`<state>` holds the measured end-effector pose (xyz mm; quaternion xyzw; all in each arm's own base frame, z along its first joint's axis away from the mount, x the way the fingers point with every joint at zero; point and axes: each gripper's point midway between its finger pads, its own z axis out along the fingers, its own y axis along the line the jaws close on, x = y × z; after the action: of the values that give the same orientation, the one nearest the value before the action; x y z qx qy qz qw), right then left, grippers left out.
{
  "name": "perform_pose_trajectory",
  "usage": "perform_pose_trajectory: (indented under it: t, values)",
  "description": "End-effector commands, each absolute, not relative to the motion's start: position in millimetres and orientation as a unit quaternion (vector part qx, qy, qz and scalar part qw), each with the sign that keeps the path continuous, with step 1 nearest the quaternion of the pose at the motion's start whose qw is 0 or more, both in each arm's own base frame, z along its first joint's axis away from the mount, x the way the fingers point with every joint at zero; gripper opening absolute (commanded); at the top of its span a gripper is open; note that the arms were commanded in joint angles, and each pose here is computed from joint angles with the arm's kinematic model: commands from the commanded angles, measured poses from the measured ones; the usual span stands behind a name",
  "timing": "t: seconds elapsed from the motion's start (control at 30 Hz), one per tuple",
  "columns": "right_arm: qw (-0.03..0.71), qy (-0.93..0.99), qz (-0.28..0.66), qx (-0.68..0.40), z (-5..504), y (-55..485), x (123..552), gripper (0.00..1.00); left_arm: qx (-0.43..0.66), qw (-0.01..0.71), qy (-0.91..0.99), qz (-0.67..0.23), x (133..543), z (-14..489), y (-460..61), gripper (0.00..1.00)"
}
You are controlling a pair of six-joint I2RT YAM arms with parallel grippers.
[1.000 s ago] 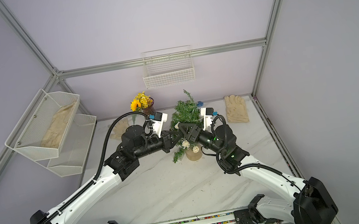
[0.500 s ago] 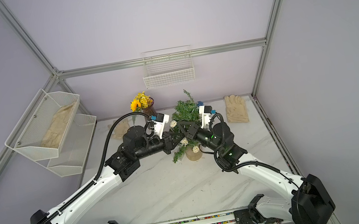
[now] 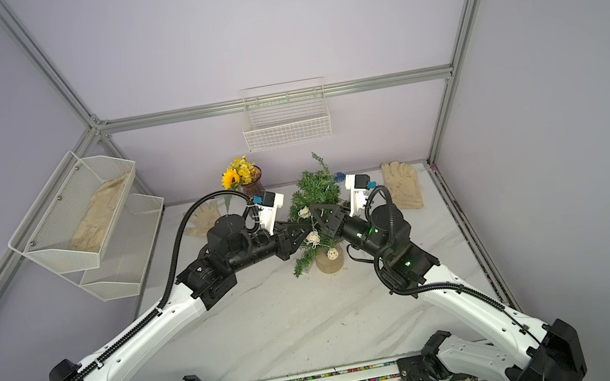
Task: Remove string lights from the small christmas tree
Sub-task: Remove the light string from the Christmas tree.
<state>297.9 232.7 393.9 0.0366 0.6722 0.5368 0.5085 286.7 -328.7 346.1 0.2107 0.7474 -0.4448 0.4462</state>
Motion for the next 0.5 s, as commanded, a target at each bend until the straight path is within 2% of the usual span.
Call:
perform_pose_trajectory:
  t: [0.0,0.13,0.47]
  values:
    - [0.523,0.682,0.511,0.014,405,227,288,0.00,0.204,0.477,0.734,-0.438,284,363,-318,0.29]
    - [0.531,0.689,0.494,0.004,410,220,282,0.00,0.195,0.488,0.736,-0.427,284,362,-310,0.31]
    - [0.580,0.694,0.427,-0.006,437,192,272,0.00,0.180,0.493,0.750,-0.403,290,353,-301,0.46]
